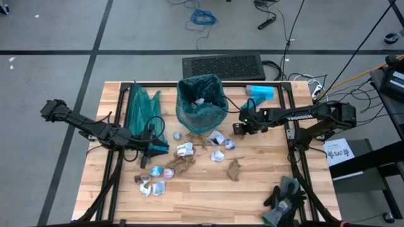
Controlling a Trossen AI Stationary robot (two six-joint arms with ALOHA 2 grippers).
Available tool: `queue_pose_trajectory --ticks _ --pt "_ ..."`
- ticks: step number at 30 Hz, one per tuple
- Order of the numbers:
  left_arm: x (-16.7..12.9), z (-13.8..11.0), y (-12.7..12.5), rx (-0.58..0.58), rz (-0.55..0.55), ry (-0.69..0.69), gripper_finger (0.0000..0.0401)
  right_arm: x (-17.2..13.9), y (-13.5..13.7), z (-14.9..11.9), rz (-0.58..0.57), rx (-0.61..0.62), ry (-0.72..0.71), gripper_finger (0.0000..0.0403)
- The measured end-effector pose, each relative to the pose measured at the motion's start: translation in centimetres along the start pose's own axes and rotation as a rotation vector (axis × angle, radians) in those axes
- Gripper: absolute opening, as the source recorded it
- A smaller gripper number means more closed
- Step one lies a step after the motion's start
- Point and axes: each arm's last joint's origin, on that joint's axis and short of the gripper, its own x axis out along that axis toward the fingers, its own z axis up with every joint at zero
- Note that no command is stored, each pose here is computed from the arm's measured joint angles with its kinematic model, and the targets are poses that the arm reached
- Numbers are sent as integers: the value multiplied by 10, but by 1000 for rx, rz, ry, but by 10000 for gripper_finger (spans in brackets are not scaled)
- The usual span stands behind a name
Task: Place trash/remove bag and relplace
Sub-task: Put the brown napkin into the blue trash bag inside the black trash bin
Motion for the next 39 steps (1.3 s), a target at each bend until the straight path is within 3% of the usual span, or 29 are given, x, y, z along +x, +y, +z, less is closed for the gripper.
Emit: queue_pose_trajectory --ticks 4,9,13,19,24,32,39 --pt "0 0 0 0 1 0 127 8 -6 -5 -22 -6 42 94" --pt "0 0 0 0 1 0 127 9 -5 -18 -41 -63 70 12" --pt "0 0 0 0 2 -1 127 0 -3 -36 -41 -61 106 4" --pt "0 0 0 2 5 4 127 -36 -2 -65 11 -24 134 1" --pt "0 -1 1 7 23 8 127 -93 3 -74 -20 -26 67 1" --pt "0 -1 2 34 46 8 127 -194 53 -62 74 -144 -177 0" --pt "0 -1 2 32 46 8 127 -231 122 -34 173 -327 -392 0"
